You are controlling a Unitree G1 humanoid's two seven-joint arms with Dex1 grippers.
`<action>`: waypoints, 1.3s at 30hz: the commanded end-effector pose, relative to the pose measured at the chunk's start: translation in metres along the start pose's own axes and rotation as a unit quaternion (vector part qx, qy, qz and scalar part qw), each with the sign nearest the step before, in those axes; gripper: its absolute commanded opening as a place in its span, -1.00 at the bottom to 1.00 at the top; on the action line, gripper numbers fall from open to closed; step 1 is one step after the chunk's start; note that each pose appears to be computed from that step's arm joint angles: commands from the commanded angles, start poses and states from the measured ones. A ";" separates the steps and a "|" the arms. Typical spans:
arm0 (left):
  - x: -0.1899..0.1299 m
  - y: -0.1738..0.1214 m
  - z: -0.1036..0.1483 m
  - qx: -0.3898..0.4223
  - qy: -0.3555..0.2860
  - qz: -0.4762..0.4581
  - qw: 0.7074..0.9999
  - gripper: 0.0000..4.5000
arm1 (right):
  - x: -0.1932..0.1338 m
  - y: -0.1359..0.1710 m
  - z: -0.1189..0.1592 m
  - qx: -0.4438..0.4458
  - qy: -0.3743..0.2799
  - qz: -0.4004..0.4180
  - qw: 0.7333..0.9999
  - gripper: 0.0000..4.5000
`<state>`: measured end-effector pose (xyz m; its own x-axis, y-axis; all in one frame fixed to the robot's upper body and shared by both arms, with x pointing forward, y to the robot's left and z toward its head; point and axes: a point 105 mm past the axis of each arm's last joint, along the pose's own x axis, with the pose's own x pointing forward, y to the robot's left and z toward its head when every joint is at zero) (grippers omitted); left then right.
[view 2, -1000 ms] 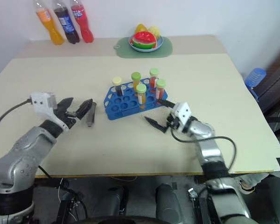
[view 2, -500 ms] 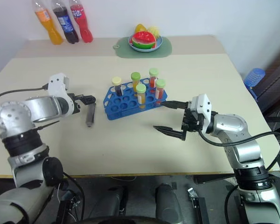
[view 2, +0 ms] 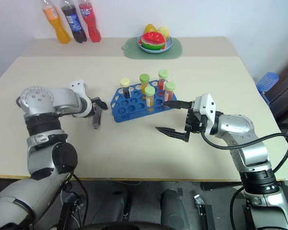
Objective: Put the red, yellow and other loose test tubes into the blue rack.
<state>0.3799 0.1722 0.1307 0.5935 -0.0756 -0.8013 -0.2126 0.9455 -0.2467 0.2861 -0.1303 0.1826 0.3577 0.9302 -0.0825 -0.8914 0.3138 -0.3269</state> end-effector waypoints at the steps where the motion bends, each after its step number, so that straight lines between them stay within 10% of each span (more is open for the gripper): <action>1: -0.001 0.003 0.002 -0.005 0.003 0.013 1.000 -0.07 | 0.000 0.000 0.012 -0.026 -0.016 -0.008 1.000 1.00; 4: 0.000 0.005 0.001 -0.016 0.007 0.016 1.000 -0.64 | 0.000 0.000 0.009 -0.024 -0.014 -0.011 1.000 1.00; 11: -0.027 -0.005 0.017 -0.046 -0.086 -0.085 0.992 -0.65 | 0.000 -0.005 0.003 -0.026 -0.004 -0.030 0.999 1.00; 17: -0.114 -0.034 0.008 0.101 -0.288 -0.378 0.874 -0.65 | 0.000 -0.009 -0.003 -0.020 -0.007 -0.058 0.998 1.00; 21: -0.120 -0.046 -0.032 0.206 -0.304 -0.460 0.808 -0.65 | 0.003 -0.010 -0.010 -0.015 -0.011 -0.070 0.997 1.00; 29: -0.091 -0.071 -0.031 0.283 -0.410 -0.501 0.708 -0.65 | -0.001 -0.008 -0.032 0.025 0.010 -0.117 0.993 1.00; 39: -0.056 -0.085 -0.011 0.289 -0.449 -0.501 0.681 -0.65 | -0.029 0.025 -0.062 0.078 0.068 -0.166 0.981 1.00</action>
<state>0.3536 0.0930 0.1785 0.5307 -0.7951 0.2935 0.8338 0.5519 -0.0125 0.2710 -0.1657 0.1016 0.6415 0.7454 -0.1813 -0.7671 0.6204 -0.1635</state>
